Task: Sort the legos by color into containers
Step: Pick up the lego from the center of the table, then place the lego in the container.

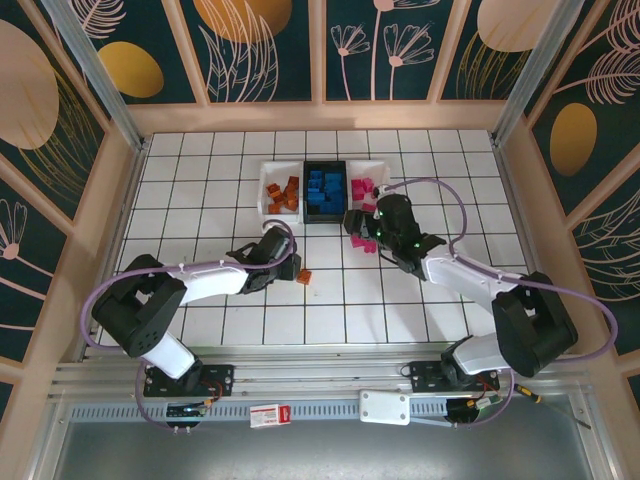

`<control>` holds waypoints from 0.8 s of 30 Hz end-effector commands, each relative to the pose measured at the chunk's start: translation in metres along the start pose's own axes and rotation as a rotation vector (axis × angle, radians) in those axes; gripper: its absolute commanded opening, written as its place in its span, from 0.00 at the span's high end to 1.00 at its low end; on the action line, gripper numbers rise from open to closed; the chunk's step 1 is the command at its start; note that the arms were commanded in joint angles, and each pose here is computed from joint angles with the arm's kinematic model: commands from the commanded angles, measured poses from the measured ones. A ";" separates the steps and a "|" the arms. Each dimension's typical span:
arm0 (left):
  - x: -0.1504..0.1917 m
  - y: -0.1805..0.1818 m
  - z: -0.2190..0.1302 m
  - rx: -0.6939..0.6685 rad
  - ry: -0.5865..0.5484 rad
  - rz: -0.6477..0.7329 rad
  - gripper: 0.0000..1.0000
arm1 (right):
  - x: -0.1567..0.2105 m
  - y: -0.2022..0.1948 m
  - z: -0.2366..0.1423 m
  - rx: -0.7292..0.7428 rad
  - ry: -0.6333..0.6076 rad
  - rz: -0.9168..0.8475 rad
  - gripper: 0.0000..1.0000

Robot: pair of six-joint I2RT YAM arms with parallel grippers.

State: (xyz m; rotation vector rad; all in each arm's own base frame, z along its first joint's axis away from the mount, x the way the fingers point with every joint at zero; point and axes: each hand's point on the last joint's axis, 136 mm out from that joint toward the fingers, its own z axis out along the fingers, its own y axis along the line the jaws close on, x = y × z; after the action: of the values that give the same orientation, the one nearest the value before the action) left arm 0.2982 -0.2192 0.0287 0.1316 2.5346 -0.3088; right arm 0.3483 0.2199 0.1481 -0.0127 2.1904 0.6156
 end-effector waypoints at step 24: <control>-0.219 -0.087 0.063 0.035 -0.168 0.003 0.60 | 0.051 -0.041 -0.039 0.072 0.012 0.073 0.35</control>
State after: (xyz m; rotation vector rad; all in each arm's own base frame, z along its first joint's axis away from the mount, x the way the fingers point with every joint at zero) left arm 0.4920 -0.3312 0.1211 0.1075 2.3269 -0.4052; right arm 0.3005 0.1828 0.1152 0.0705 2.2324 0.5905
